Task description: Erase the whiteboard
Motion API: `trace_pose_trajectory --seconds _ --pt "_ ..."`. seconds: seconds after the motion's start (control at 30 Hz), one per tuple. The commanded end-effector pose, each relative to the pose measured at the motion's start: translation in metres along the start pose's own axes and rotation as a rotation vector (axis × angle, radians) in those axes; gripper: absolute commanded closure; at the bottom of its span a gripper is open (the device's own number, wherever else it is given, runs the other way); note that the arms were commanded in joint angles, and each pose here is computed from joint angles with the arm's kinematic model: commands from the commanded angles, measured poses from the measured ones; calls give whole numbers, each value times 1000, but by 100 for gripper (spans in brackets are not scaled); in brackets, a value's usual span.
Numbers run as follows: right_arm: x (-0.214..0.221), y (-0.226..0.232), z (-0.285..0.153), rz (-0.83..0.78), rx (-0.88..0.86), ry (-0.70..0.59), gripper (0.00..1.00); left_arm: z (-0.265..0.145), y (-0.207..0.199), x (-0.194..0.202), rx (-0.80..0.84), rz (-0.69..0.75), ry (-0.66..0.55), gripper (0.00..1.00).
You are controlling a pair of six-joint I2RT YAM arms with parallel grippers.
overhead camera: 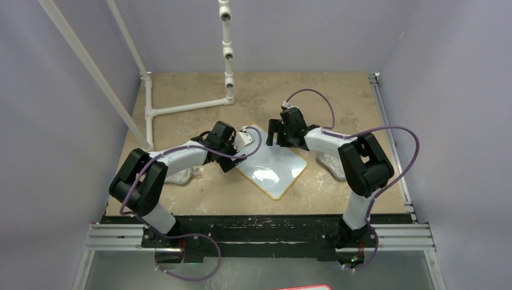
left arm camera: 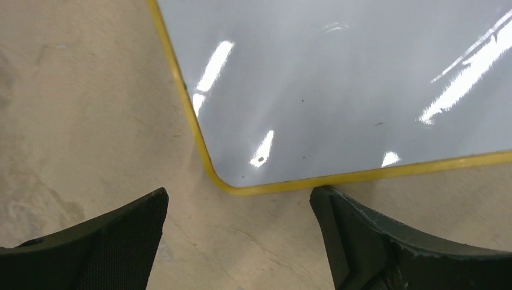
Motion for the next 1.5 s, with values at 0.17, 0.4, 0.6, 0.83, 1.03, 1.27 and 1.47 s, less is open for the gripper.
trace_pose_trajectory --seconds 0.17,0.4,0.6,0.83,1.03,1.27,1.47 --pt "61 13 -26 69 -45 150 8 17 42 2 -7 -93 99 7" --pt "42 12 -22 41 7 126 6 -9 -7 35 187 -17 112 11" --pt "33 -3 -22 14 112 104 4 -2 -30 49 249 -34 134 25" --pt "37 -10 -8 -1 141 106 3 11 -37 47 271 -92 110 37" --pt "51 16 -5 41 -25 149 4 19 -44 52 283 -72 132 46" --pt "48 66 -21 129 -296 203 6 30 -52 56 305 -51 158 53" --pt "-5 93 -62 209 -494 125 9 33 -63 47 330 -22 147 57"
Point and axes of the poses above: each gripper's point midway between its finger pads, its own z axis out along the fingers, its own y axis along the line the jaws close on, x = y × z, the point moved 1 cm from there along -z, back along the fingers, and after that the axes turned 4 degrees about -z, right-handed, at the moved point
